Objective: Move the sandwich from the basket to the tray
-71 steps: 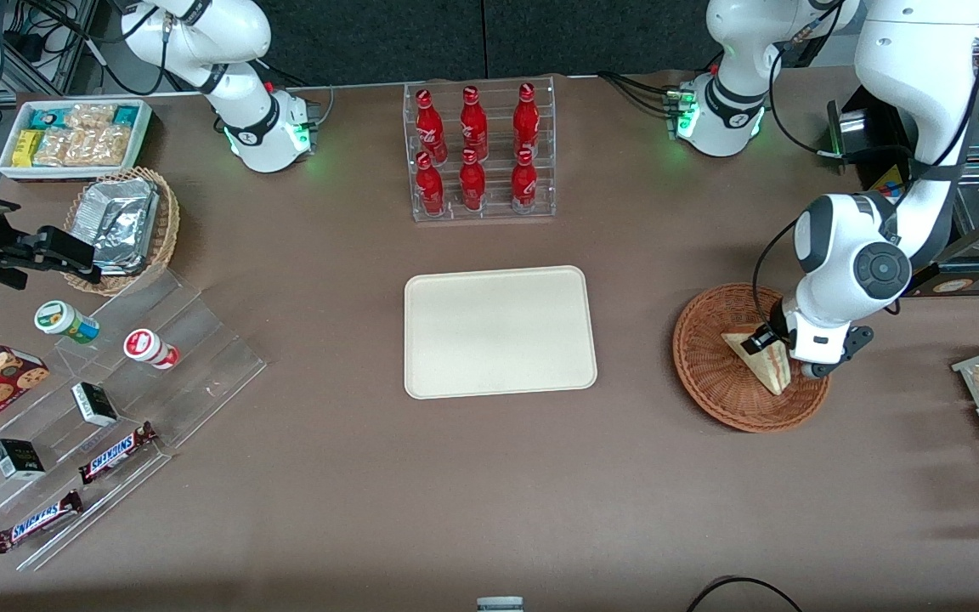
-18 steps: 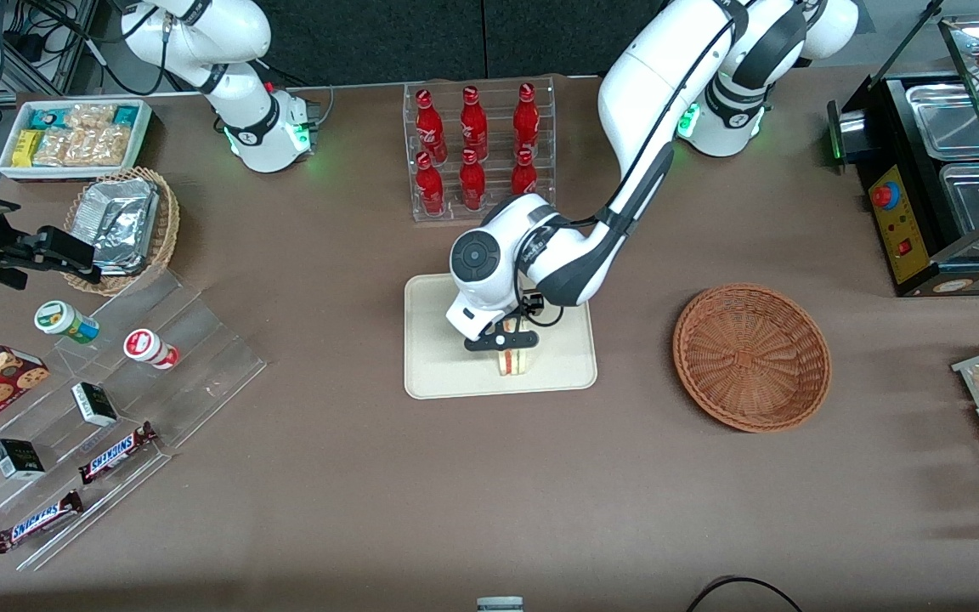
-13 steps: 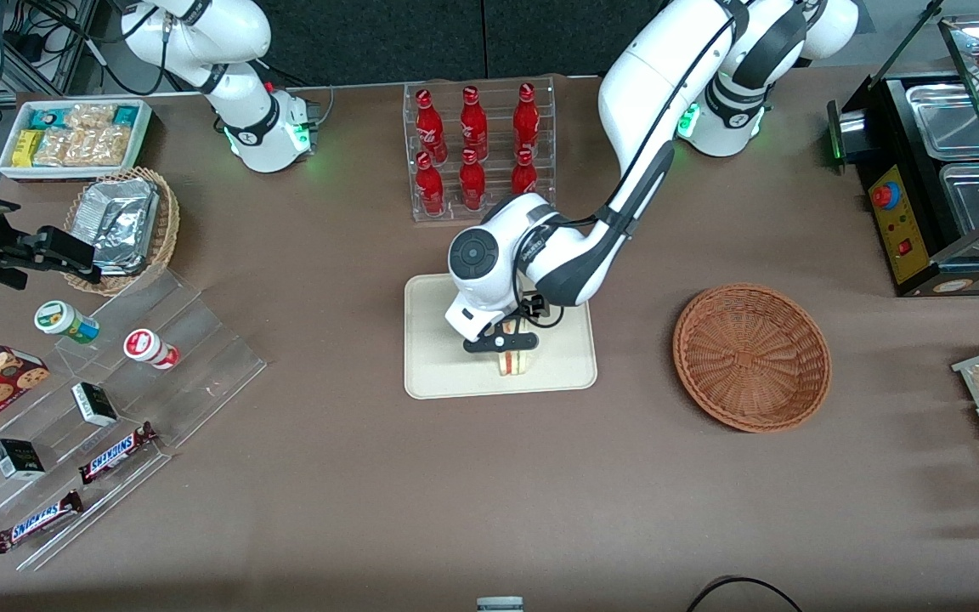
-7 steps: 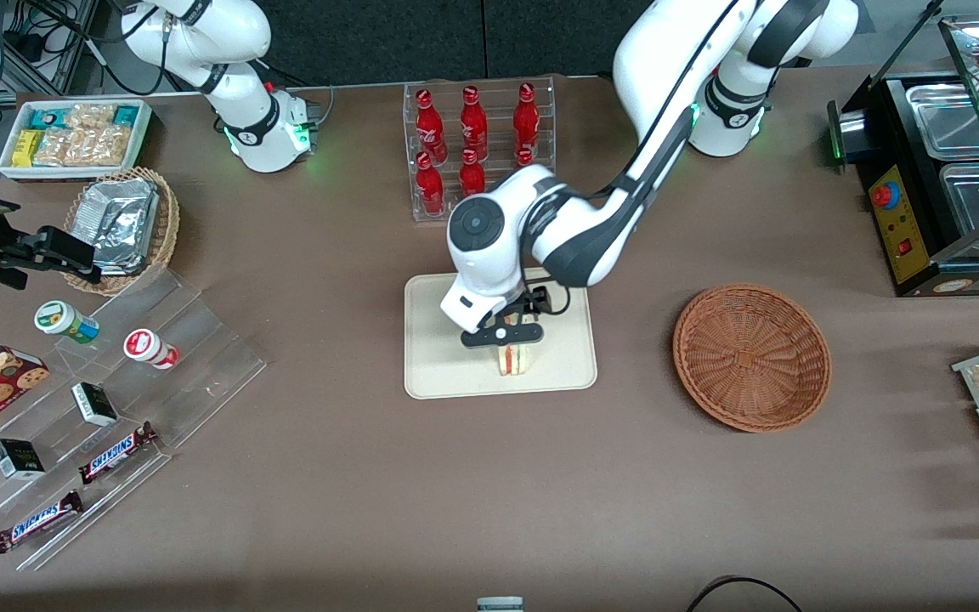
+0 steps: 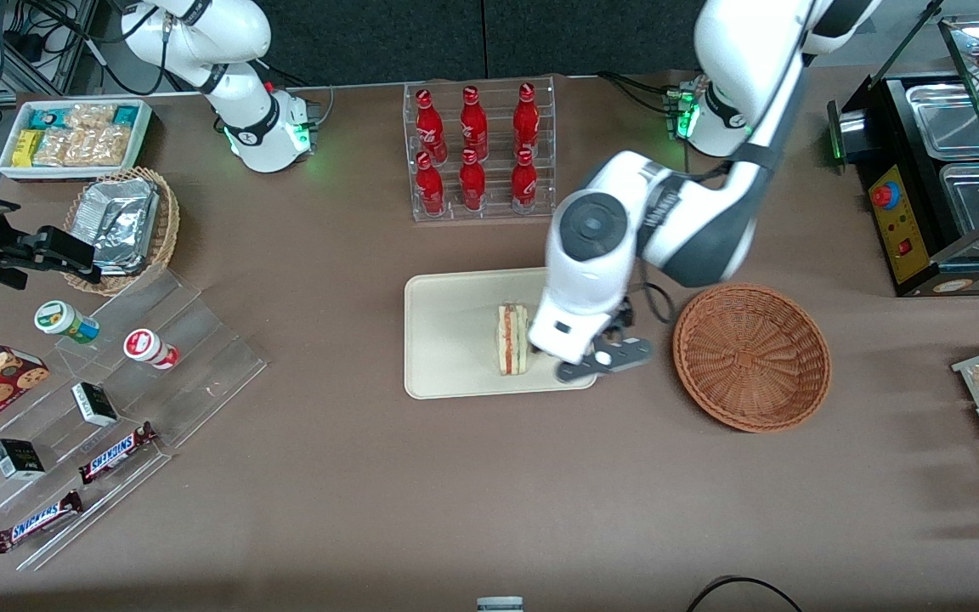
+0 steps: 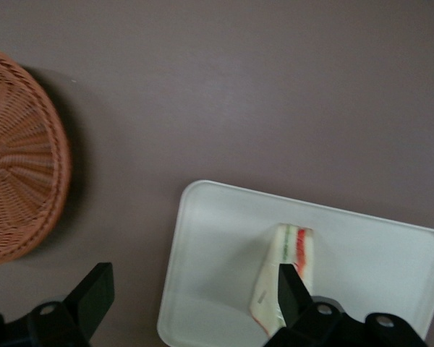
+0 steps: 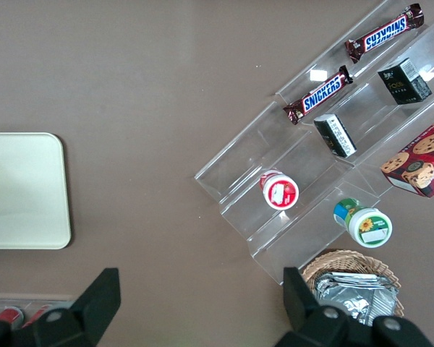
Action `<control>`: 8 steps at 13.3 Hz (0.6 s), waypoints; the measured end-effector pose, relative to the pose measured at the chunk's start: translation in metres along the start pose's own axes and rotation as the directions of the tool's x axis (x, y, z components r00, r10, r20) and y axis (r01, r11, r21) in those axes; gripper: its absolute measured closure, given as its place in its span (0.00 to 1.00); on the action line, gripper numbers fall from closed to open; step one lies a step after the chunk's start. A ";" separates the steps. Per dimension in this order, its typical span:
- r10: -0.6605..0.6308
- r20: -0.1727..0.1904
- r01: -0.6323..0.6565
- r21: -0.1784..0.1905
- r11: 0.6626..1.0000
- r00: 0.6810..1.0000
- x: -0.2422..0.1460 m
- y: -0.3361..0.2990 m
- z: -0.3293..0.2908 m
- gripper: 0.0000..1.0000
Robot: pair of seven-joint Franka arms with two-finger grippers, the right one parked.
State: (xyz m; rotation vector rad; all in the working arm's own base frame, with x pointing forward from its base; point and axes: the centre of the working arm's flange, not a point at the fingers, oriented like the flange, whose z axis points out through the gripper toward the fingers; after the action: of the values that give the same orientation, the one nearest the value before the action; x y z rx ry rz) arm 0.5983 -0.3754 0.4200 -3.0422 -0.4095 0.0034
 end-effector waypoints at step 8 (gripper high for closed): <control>0.073 0.143 -0.071 -0.018 0.997 0.987 0.085 -0.180 -0.045 0.00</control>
State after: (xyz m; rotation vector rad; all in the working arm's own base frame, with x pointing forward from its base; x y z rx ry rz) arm 0.6330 -0.1835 0.4788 -3.0783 -0.3096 0.2264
